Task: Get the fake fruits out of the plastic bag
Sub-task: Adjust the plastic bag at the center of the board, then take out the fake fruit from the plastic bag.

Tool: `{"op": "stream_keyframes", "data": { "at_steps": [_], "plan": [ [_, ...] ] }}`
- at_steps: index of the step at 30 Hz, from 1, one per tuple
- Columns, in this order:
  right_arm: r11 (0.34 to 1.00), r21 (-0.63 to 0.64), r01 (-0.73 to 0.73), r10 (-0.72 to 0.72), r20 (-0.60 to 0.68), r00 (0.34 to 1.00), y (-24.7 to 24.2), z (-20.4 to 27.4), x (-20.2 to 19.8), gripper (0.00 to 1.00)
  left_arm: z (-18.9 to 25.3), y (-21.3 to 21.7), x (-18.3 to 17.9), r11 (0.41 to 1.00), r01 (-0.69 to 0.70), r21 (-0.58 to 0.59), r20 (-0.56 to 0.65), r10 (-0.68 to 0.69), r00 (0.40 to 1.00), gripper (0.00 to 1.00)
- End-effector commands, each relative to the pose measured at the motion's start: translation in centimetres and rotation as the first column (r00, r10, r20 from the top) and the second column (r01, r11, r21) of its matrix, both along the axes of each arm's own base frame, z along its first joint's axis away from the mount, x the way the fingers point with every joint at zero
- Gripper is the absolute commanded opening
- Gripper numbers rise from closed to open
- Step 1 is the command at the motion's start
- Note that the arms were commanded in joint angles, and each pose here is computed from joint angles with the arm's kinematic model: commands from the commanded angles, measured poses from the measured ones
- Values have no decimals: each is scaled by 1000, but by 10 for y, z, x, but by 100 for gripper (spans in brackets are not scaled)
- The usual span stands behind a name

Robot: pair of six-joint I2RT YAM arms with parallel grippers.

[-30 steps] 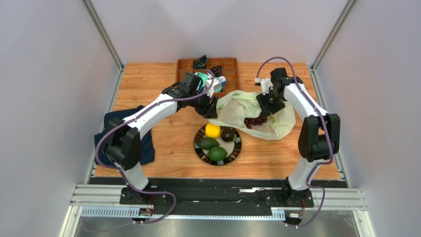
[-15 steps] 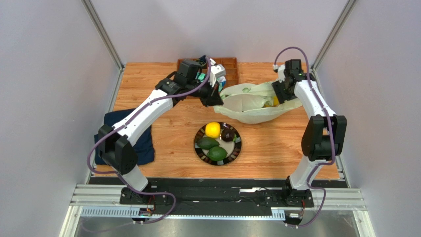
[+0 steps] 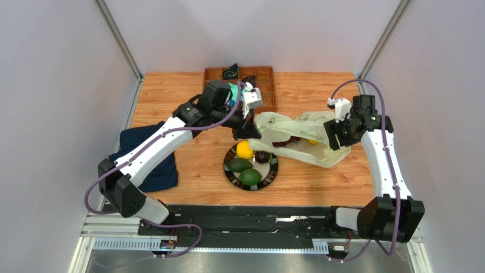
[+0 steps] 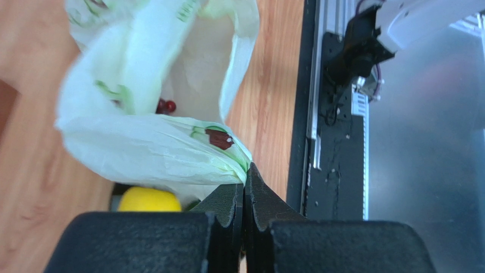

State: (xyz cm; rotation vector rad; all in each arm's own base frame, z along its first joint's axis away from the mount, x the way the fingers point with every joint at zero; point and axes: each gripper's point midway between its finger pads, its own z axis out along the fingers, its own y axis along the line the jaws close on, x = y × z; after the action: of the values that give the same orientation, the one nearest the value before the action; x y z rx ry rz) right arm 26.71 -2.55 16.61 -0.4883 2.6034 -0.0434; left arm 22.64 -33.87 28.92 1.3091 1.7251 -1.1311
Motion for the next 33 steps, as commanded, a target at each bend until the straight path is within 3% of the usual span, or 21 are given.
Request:
{"op": "stream_keyframes", "data": {
  "at_steps": [1, 6, 13, 17, 22, 25, 28, 29, 33],
  "plan": [
    [933, 167, -319, 282, 213, 936, 70, 74, 5, 67, -31, -4, -7, 998, 31, 61, -17, -30, 999, 0],
    [821, 188, -538, 496, 232, 837, 126, 81, -19, 54, -25, -10, 1, 998, -1, 59, 5, 0, 1000, 0],
    [730, 216, -648, 642, 109, 759, 142, 41, -40, 43, -15, -10, 18, 996, -56, 73, 71, 51, 996, 0],
    [730, 164, -664, 664, 63, 745, 135, 20, -23, 42, -14, -10, 23, 995, -63, 81, 88, 56, 995, 0],
    [809, -78, -582, 586, 31, 810, 104, -8, 43, 41, -10, -12, 27, 995, -50, 86, 124, 39, 991, 0],
    [812, -183, -555, 572, 59, 818, 92, -15, 81, 43, -9, -14, 31, 995, -35, 94, 152, 21, 988, 0],
    [779, -256, -572, 607, 80, 791, 85, -13, 105, 52, -6, -15, 42, 993, -50, 110, 199, 27, 980, 0],
    [769, -276, -576, 618, 89, 782, 85, -12, 112, 61, -6, -16, 44, 992, -49, 114, 209, 25, 978, 0],
    [718, -322, -617, 663, 46, 748, 75, -24, 131, 71, -7, -16, 48, 991, -49, 123, 223, 20, 975, 0]
  ]
}}
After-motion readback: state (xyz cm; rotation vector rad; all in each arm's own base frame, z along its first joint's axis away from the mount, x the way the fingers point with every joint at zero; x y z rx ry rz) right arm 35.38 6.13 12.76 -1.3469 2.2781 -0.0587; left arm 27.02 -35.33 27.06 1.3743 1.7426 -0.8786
